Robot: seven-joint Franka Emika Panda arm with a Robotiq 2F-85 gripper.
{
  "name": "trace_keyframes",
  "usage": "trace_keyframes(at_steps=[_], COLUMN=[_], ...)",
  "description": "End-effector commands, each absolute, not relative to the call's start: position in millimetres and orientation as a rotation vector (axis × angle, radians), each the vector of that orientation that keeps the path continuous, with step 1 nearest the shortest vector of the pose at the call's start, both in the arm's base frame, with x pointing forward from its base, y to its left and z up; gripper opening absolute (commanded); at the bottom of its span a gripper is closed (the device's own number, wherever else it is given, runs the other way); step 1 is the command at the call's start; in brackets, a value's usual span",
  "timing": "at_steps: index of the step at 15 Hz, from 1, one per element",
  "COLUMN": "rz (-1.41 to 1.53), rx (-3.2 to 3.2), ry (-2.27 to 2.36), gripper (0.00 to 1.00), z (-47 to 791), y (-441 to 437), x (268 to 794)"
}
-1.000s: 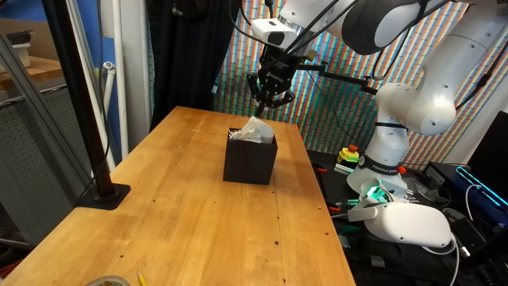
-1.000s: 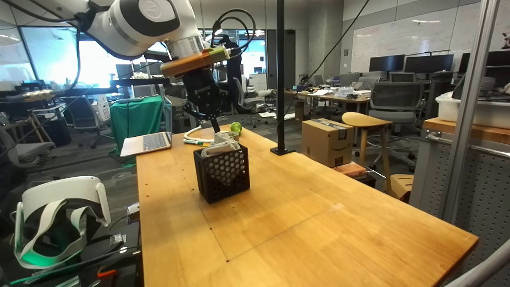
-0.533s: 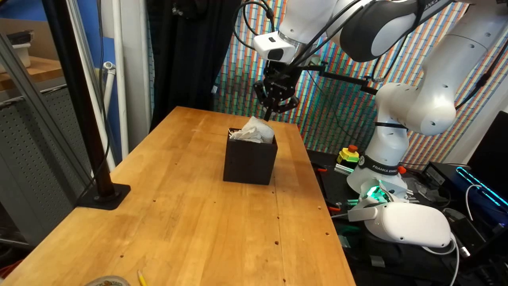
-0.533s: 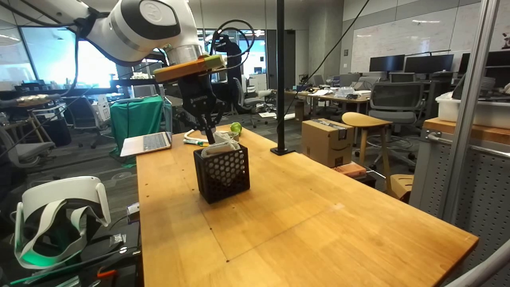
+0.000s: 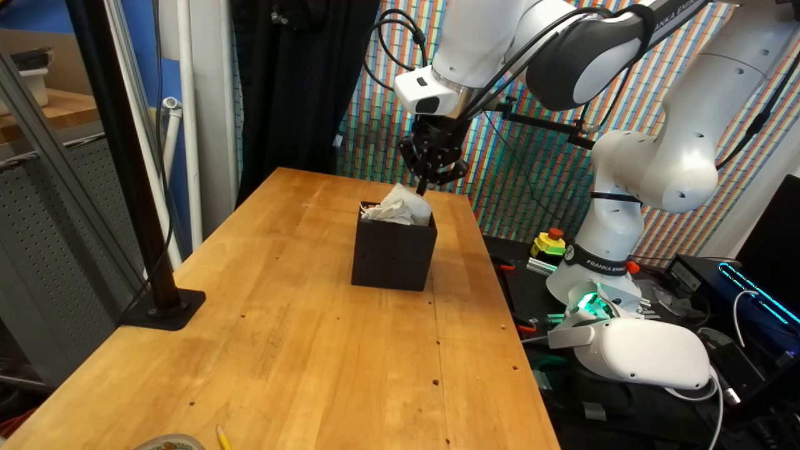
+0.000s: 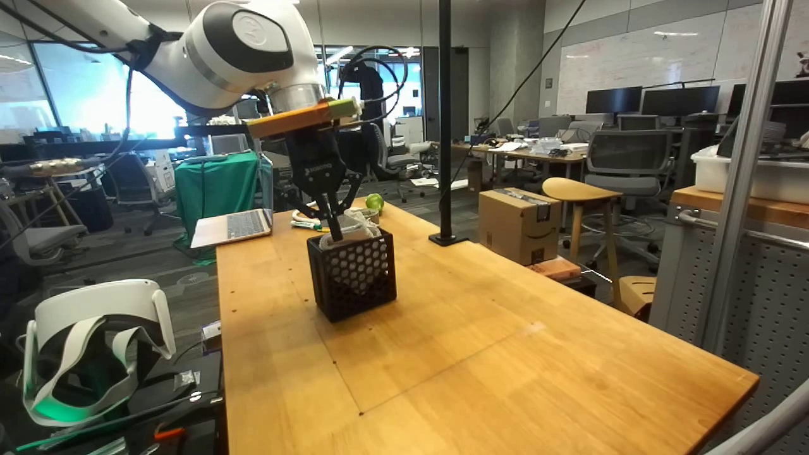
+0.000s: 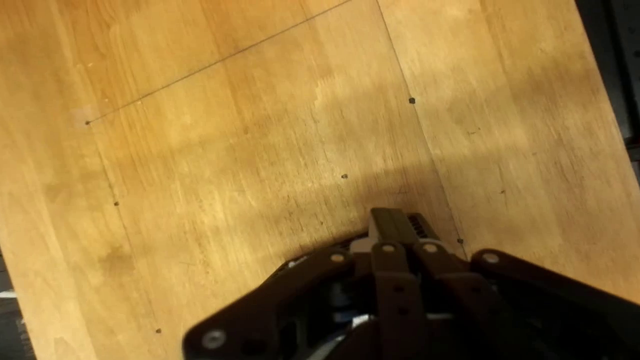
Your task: Pick the cloth and put it in the black box
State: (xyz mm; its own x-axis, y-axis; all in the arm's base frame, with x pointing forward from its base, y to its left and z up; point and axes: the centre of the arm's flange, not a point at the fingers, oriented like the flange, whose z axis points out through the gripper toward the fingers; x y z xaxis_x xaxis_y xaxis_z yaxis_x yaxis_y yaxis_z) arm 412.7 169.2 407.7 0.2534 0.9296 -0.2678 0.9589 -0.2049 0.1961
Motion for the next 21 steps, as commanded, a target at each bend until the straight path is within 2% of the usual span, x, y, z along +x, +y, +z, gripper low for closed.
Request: trace_keyframes(at_steps=[1, 12, 21], rz=[-0.132, 0.019, 0.1], rx=[2.163, 1.973, 2.048], ry=[1.75, 1.85, 2.022], gripper=[0.01, 0.01, 0.01], z=[398, 421, 402], y=[171, 222, 219], x=[428, 419, 429])
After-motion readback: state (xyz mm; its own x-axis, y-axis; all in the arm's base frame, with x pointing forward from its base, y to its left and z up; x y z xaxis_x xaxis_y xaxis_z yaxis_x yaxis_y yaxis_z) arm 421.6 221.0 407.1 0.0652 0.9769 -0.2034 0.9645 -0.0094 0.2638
